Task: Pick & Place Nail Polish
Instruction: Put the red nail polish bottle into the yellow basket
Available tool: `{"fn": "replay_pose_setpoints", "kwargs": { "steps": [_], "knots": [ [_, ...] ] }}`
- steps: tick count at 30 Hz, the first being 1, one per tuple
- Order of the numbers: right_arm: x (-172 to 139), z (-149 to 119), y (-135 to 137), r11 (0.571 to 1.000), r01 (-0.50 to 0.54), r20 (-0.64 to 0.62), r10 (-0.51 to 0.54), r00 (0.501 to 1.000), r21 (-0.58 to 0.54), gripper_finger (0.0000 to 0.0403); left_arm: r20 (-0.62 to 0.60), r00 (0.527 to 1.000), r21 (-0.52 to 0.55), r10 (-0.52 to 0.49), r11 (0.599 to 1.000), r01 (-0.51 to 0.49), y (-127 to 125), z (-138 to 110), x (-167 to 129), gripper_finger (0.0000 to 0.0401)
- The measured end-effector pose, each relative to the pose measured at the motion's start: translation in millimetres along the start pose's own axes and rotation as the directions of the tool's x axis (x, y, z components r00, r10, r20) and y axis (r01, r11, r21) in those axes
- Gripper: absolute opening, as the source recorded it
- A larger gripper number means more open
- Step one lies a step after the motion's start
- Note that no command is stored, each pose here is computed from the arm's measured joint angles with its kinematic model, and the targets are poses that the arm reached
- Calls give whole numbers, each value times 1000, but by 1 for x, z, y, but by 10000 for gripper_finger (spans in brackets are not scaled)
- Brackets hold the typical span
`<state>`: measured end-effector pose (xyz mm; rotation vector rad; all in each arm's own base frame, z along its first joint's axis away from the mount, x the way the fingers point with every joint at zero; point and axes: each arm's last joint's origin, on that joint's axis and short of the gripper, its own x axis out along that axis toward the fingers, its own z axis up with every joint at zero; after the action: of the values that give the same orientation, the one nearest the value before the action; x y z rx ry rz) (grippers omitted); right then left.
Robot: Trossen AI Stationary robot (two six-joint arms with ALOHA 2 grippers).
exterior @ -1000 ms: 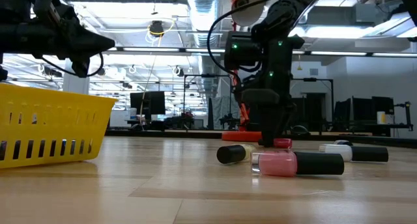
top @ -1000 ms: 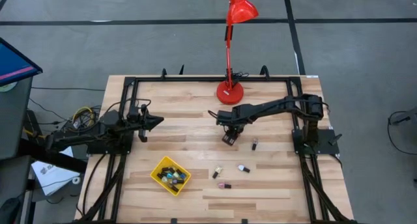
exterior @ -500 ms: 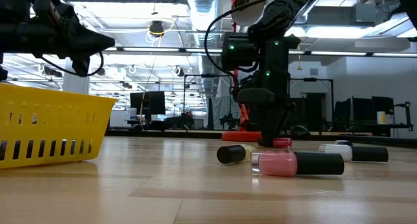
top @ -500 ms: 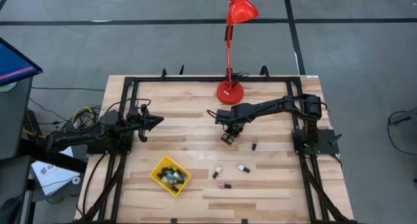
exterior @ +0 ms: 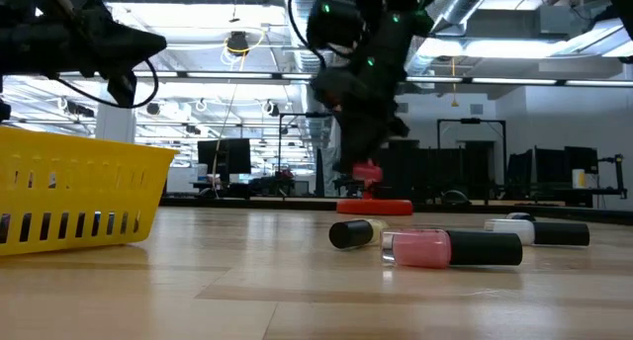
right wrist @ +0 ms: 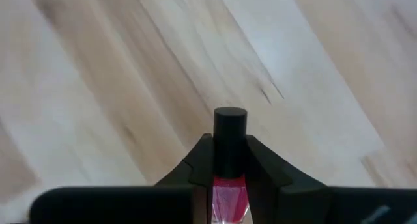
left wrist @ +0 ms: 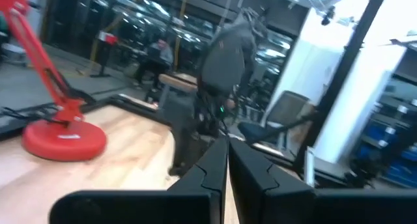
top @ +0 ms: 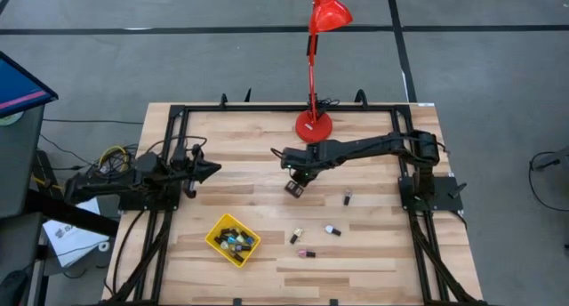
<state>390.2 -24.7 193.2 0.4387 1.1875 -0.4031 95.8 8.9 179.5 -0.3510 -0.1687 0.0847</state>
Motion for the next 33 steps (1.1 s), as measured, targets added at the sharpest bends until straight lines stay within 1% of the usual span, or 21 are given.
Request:
{"fn": "replay_pose_setpoints", "kwargs": {
  "steps": [3, 6, 8, 12, 17, 19, 22, 28, 33],
  "knots": [
    [-8, 8, 13, 999, -45, 78, 44, 996, 10, 44, -13, 999, -7, -41, 999, 41, -4, -1, 0, 10],
    [-19, 17, 29, 994, -109, 177, 106, 978, 12, 44, -17, 998, -11, -62, 998, 62, -6, -2, 0, 12],
    [-27, 21, 39, 991, -134, 229, 128, 965, 9, 44, -17, 998, -11, -66, 998, 66, -6, -2, 0, 12],
    [-37, 25, 59, 981, -194, 341, 191, 920, -25, 44, -15, 998, -11, -66, 998, 66, -6, -1, 0, 13],
    [-48, 23, 83, 961, -262, 421, 277, 864, -93, 44, -10, 998, -11, -68, 998, 68, -7, -1, 0, 13],
    [-50, 20, 91, 955, -265, 438, 295, 849, -130, 44, -10, 998, -11, -68, 998, 68, -7, -1, 0, 13],
    [-54, 16, 103, 940, -261, 464, 336, 819, -220, 44, -9, 998, -11, -68, 998, 68, -7, -1, 0, 13],
    [-65, 10, 126, 889, -243, 529, 431, 731, -388, 44, -9, 998, -11, -68, 998, 68, -7, -1, 0, 13],
    [-70, 7, 135, 865, -236, 555, 472, 685, -443, 44, -9, 998, -11, -68, 998, 68, -7, -1, 0, 13]
  ]
}}
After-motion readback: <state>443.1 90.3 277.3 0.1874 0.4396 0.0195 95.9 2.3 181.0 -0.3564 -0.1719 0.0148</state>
